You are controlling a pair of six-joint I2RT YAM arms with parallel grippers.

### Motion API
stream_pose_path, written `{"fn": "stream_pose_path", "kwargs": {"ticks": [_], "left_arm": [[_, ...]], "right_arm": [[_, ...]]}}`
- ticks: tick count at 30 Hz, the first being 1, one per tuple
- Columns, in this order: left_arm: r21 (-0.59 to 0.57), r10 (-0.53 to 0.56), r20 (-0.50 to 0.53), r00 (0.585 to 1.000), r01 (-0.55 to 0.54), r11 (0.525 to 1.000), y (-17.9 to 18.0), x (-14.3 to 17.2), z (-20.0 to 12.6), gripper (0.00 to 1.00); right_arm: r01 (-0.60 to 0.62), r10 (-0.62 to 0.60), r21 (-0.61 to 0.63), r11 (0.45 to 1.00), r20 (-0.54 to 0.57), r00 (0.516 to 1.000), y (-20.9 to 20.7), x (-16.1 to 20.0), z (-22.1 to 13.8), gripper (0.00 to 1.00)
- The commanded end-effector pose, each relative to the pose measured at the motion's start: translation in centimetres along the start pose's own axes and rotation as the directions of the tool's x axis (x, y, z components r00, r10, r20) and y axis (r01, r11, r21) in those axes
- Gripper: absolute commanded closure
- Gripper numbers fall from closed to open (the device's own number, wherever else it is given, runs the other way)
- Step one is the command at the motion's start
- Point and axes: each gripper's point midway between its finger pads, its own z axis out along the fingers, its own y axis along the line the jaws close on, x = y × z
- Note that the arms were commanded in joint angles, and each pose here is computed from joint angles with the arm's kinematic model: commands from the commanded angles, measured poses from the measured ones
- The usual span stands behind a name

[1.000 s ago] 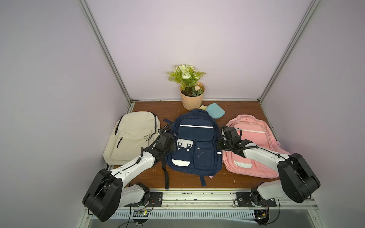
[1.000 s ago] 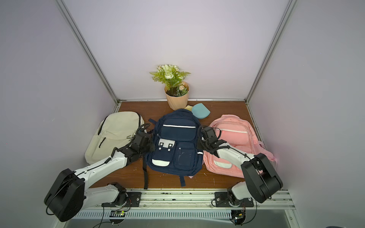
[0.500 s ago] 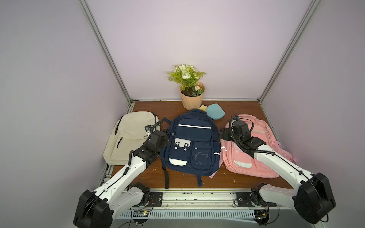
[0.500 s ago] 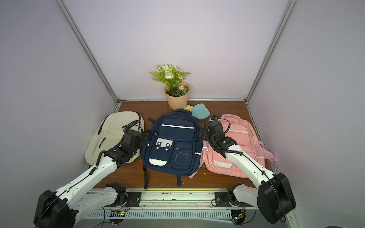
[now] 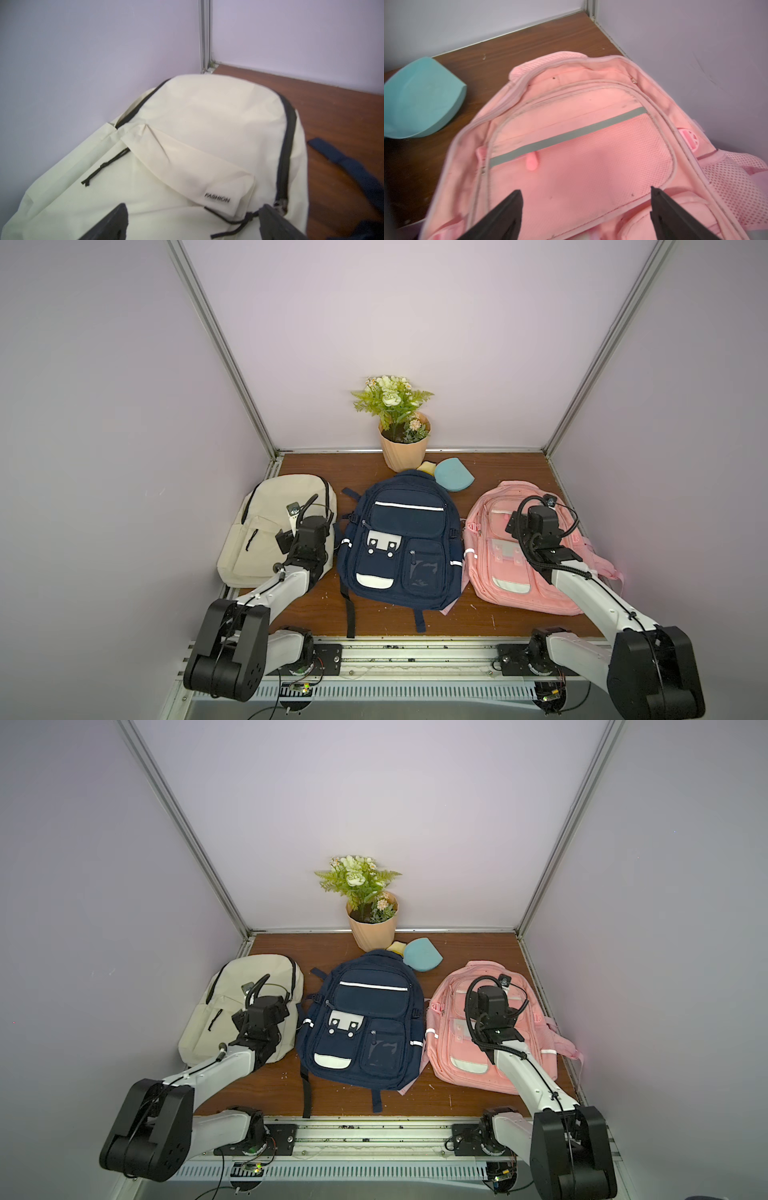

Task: Zip up the backpack
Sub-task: Reset both arms

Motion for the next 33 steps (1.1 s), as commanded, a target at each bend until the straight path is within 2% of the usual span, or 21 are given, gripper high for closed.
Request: {"fn": "stream_pose_path", "kwargs": {"ticks": [1, 3, 5, 9, 14, 18, 21, 22, 33], "left_arm": [[0.194, 0.012, 0.225, 0.974, -0.057, 0.979, -3.0, -3.6, -0.9, 0.01], [0.239, 0.044, 0.246, 0.968, -0.104, 0.965, -4.0, -3.4, -1.0, 0.00], [0.287, 0.077, 0.320, 0.944, -0.175, 0.942, -4.7, -3.8, -2.0, 0.00], [0.366, 0.035, 0.374, 0.927, -0.182, 0.913, -4.9, -3.0, -2.6, 0.00], [0.388, 0.081, 0.300, 0.950, -0.199, 0.900, -6.3, -2.0, -0.3, 0.00], [0.393, 0.062, 0.253, 0.965, -0.162, 0.905, -6.0, -2.0, 1.0, 0.00], [0.388, 0.061, 0.245, 0.968, -0.155, 0.909, -5.9, -2.0, 1.2, 0.00], [0.388, 0.060, 0.244, 0.968, -0.155, 0.909, -5.9, -2.0, 1.2, 0.00], [0.388, 0.063, 0.245, 0.968, -0.157, 0.908, -5.9, -2.0, 1.2, 0.00]], "right_arm": [[-0.081, 0.096, -0.071, 0.994, 0.230, 0.969, 0.6, -3.5, -0.6, 0.02], [-0.062, 0.080, -0.072, 0.995, 0.274, 0.958, 0.3, -2.9, -0.6, 0.02], [-0.036, 0.055, -0.070, 0.997, 0.294, 0.954, 0.2, -2.4, -0.4, 0.02], [0.003, 0.039, -0.119, 0.993, 0.346, 0.937, 0.8, -1.5, -0.6, 0.01], [0.088, -0.011, -0.203, 0.975, 0.351, 0.936, 2.6, 0.3, -0.1, 0.01], [0.139, -0.045, -0.252, 0.958, 0.348, 0.936, 3.9, 1.1, 0.2, 0.01], [0.139, -0.055, -0.236, 0.962, 0.328, 0.943, 4.0, 1.7, 1.2, 0.01], [0.136, -0.068, -0.220, 0.966, 0.292, 0.954, 4.2, 1.8, 2.0, 0.01], [0.143, -0.072, -0.221, 0.965, 0.299, 0.952, 4.2, 1.8, 2.0, 0.01]]}}
